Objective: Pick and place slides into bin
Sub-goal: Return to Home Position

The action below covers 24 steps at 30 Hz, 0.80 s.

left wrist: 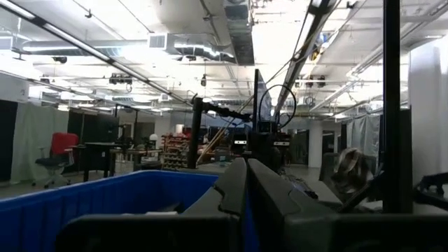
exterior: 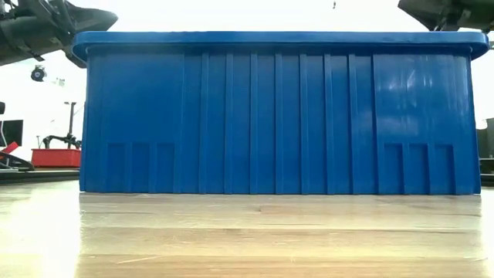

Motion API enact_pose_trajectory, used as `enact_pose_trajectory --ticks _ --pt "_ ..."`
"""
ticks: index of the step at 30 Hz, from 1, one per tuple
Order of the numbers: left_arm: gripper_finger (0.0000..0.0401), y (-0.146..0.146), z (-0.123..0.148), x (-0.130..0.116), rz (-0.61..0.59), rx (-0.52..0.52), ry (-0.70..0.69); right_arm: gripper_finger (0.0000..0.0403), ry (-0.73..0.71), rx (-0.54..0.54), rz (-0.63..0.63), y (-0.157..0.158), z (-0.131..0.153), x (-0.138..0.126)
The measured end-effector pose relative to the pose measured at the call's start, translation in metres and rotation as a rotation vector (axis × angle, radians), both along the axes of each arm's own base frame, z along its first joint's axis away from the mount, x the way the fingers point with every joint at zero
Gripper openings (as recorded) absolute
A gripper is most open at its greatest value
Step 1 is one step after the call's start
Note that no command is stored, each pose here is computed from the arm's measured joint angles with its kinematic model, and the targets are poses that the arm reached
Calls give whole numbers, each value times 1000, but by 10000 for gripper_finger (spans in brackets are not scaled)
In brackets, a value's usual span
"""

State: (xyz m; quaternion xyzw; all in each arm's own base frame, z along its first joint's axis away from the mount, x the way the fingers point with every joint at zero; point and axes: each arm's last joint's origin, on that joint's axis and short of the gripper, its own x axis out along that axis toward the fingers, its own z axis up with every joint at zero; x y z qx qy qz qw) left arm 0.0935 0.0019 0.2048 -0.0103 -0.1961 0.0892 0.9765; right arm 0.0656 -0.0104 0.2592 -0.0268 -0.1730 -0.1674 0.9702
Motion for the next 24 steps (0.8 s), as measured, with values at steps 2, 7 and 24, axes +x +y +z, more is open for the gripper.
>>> enact_pose_trajectory --ticks 2,7,24 --pt "0 0 0 0 1 0 4 8 36 18 50 1 -7 5" --pt "0 1 -1 1 19 -8 9 8 -4 46 203 4 -21 19" --pt "0 0 -3 2 16 -6 26 8 -65 104 200 3 -55 28"
